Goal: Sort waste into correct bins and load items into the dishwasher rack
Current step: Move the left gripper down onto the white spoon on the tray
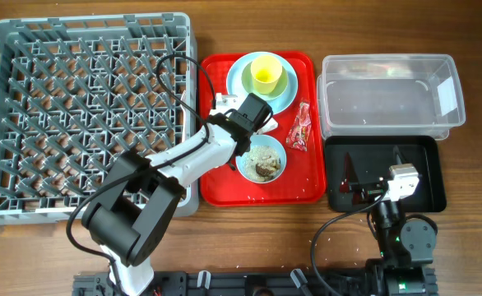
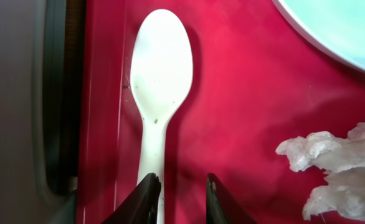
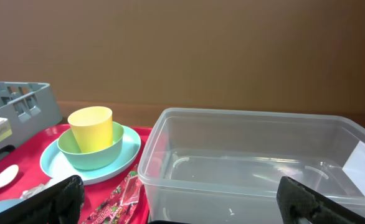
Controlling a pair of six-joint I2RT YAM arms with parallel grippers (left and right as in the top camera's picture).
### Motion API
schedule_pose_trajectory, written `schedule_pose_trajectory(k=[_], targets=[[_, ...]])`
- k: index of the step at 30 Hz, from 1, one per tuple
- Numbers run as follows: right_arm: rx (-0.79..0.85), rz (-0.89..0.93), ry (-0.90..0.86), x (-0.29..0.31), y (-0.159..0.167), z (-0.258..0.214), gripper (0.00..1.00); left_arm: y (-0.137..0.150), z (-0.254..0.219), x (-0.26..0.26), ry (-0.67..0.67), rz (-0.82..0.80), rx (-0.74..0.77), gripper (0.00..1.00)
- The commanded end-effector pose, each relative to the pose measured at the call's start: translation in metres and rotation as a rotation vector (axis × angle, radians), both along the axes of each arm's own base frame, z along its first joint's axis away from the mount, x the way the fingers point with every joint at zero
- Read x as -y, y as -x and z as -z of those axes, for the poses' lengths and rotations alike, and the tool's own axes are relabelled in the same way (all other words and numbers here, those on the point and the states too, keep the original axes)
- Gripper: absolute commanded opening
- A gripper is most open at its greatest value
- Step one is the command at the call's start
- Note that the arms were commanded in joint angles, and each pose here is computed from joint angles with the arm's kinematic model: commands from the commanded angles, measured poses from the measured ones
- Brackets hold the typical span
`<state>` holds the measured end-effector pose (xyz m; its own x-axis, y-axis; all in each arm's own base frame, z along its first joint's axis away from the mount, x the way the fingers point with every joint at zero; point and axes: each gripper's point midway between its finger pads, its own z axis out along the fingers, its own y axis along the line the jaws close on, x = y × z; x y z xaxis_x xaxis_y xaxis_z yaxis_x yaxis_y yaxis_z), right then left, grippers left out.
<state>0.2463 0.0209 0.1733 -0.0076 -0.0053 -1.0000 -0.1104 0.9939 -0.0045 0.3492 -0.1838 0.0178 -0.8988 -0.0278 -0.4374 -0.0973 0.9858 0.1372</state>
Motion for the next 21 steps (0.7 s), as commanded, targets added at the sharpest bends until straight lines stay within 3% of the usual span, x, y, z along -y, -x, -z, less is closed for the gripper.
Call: schedule_pose_trajectory(k=[1, 21], targets=[[0.0, 0.009, 0.014, 0.002, 0.0, 0.001, 1.0, -0.006, 0.007, -0.023, -0.042, -0.063, 0.005, 0.27], [0.0, 0.009, 0.014, 0.002, 0.0, 0.001, 1.0, 0.001, 0.024, -0.022, 0.071, -0.076, -0.078, 0.26]])
